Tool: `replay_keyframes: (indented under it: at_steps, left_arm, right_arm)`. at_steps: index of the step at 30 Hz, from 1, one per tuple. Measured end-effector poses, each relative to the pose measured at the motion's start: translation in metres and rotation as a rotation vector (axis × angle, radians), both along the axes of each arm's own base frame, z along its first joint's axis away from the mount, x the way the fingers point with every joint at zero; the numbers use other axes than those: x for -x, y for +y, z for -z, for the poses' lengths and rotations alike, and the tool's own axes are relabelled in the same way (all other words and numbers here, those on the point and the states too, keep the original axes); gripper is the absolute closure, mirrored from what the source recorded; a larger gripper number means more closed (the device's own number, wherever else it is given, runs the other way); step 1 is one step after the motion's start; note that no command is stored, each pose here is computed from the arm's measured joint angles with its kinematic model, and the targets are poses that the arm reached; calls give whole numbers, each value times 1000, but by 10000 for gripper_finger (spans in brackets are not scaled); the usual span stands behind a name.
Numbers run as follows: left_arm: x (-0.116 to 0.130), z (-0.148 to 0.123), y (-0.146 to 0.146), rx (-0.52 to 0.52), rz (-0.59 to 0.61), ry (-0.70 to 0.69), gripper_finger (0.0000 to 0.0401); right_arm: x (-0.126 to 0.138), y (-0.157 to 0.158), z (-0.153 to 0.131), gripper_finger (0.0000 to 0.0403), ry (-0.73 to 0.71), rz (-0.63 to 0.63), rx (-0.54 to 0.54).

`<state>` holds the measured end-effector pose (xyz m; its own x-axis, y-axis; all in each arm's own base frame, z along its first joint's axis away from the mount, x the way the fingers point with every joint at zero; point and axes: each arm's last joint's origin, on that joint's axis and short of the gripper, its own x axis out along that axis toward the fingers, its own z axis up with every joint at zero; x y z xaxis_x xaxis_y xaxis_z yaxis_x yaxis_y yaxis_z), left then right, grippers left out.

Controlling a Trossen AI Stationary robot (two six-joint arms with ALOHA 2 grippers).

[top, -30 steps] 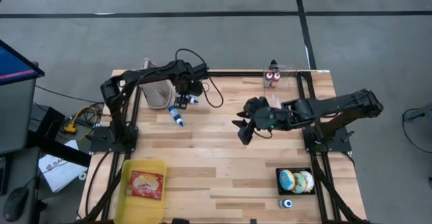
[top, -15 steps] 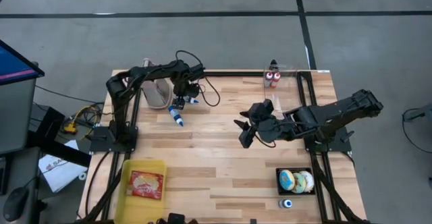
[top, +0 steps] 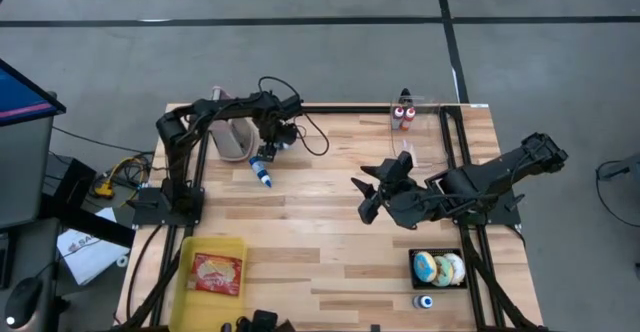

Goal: Pick & Place Food Item
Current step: Put the top left blue food coloring bottle into the transparent bin

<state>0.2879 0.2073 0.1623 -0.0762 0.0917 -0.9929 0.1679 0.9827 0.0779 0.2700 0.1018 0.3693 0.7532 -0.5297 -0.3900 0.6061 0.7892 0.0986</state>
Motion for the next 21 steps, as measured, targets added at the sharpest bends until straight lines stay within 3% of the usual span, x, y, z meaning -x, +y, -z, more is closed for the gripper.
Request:
replay_keyframes:
  at_steps: [6, 13, 21]
  left_arm:
    - [1, 8, -3, 37, -19, 30, 136]
    - [-2, 11, -6, -2, -84, 25, 144]
    - [-7, 11, -10, -11, -156, 2, 225]
  right_arm:
    - [4, 8, 1, 235, -20, 0, -30]
    - [10, 16, 0, 235, -67, 39, -17]
    - [14, 19, 2, 235, -92, 76, -39]
